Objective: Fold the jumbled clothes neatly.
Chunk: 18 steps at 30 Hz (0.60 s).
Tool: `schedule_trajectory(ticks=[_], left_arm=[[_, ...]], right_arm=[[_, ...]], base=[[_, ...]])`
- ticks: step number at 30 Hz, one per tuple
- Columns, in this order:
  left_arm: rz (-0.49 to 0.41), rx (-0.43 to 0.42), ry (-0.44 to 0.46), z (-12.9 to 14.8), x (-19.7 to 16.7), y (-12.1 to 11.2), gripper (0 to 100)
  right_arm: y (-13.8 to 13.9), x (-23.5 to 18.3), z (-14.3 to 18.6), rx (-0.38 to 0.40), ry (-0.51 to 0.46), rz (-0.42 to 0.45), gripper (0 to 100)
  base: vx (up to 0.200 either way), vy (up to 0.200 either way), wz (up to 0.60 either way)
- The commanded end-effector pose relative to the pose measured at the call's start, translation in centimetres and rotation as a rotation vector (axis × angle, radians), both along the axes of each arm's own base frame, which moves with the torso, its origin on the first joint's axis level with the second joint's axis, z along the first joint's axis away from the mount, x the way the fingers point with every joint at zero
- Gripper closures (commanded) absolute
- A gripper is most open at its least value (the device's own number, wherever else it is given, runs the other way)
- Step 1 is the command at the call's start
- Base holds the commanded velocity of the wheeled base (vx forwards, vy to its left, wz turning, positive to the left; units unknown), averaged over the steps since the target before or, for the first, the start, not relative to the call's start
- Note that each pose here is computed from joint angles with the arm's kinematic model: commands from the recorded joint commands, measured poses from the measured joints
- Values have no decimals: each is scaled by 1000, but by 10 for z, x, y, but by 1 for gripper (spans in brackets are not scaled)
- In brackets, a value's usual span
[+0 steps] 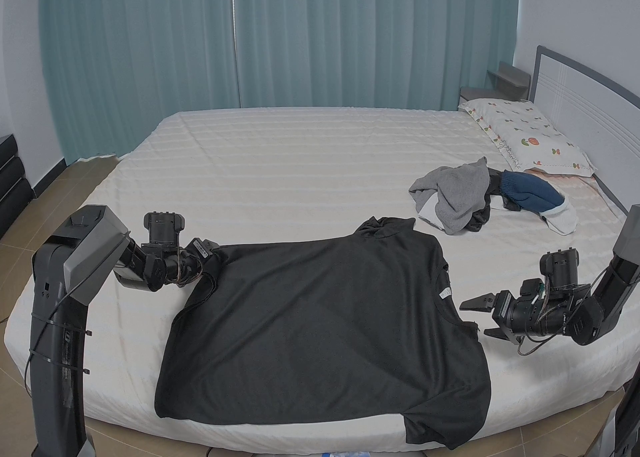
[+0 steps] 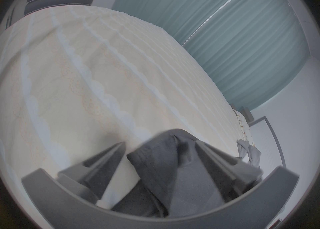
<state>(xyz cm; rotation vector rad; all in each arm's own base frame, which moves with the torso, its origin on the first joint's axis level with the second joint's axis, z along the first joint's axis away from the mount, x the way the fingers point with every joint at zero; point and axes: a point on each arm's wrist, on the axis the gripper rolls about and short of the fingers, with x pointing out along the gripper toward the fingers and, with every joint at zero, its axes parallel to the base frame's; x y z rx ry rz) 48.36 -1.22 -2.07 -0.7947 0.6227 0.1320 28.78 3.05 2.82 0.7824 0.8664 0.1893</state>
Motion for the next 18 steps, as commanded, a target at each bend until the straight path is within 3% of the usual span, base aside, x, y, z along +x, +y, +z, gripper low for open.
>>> schedule_trajectory(ticks=[1, 10, 18], left_arm=[[19, -11, -5, -1, 2, 1, 100], [109, -26, -71, 12, 13, 18, 100], [138, -17, -135, 4, 25, 28, 100]], right_arm=[[0, 0, -1, 0, 3, 1, 0], [0, 0, 1, 0, -3, -1, 0], [-1, 2, 3, 1, -14, -4, 0]], base=[[0, 0, 0], [0, 0, 0], [0, 0, 0]])
